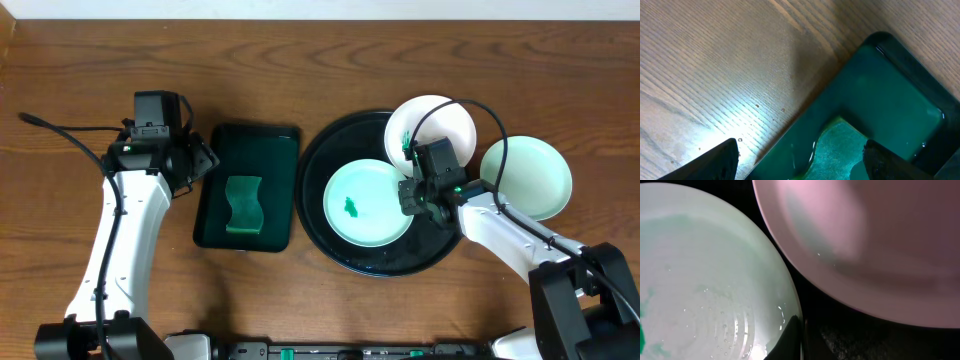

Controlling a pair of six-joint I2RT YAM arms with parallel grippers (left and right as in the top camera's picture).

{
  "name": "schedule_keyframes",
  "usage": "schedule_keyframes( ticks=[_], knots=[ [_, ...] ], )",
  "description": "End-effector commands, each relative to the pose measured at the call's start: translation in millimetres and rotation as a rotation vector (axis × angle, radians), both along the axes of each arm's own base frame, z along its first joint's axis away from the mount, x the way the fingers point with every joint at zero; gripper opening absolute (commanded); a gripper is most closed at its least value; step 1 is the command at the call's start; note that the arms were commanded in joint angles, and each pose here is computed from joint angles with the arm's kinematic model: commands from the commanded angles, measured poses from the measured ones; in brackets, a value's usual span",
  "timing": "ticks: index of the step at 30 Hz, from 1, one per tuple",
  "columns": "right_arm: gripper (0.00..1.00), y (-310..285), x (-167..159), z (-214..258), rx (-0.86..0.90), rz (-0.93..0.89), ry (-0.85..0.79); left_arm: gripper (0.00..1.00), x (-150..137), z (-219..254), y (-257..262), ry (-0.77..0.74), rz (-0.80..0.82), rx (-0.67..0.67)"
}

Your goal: Clean dirty plates on tray and stack at the side

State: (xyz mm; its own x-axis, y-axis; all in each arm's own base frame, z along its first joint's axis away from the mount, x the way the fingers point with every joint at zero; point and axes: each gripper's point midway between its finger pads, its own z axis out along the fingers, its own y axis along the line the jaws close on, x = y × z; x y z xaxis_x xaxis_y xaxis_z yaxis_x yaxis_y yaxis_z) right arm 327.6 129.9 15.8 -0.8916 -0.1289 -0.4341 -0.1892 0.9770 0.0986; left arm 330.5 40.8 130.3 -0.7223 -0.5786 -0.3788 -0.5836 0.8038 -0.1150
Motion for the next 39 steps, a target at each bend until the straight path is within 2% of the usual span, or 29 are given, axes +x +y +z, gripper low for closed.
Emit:
schedule_keyframes(
  ticks=[1,6,8,10,13,14,17,19,24,25,26,28,32,39],
  knots=[
    [0.01,7,-4,0,0.073,-0.031,0.039,0.80,3,4,3,-0.010,0.009,0.012],
    [0.02,0,-1,0,0.097,-0.104,0.048,0.80,3,4,3,-0.010,0.009,0.012],
    [0.06,-2,0,0,0.099,-0.112,0.046,0.80,3,5,3,-0.010,0.009,0.012],
    [0.13,-3,1,0,0.099,-0.115,0.045,0.80,3,5,3,-0.010,0.009,0.012],
    [0.17,-4,1,0,0.096,-0.112,0.044,0.80,3,4,3,-0.010,0.009,0.012],
    [0.17,-4,1,0,0.090,-0.099,0.041,0.80,3,5,3,-0.012,0.009,0.011],
    [0.07,-4,1,0,0.077,-0.067,0.035,0.80,2,4,2,-0.008,0.007,0.005],
    [0.04,-4,0,0,0.075,-0.065,0.036,0.80,-5,0,-4,0.024,-0.006,-0.028],
    [0.05,-5,-2,-1,0.064,-0.049,0.042,0.81,-35,-9,-11,0.154,-0.013,-0.064],
    [0.06,-5,-2,-1,0.062,-0.049,0.045,0.92,-38,-10,-12,0.165,-0.014,-0.069],
    [0.06,-5,-3,-2,0.056,-0.038,0.046,0.98,-40,-11,-12,0.176,-0.016,-0.069],
    [0.03,-8,-4,-3,0.041,-0.029,0.047,0.98,-44,-12,-18,0.194,-0.070,-0.089],
    [0.01,-13,-3,-3,0.047,-0.060,0.054,0.91,-47,-17,-33,0.205,-0.169,-0.150],
    [0.01,-18,-1,3,0.062,-0.082,0.069,0.84,-57,-27,-35,0.243,-0.217,-0.146]
  ],
)
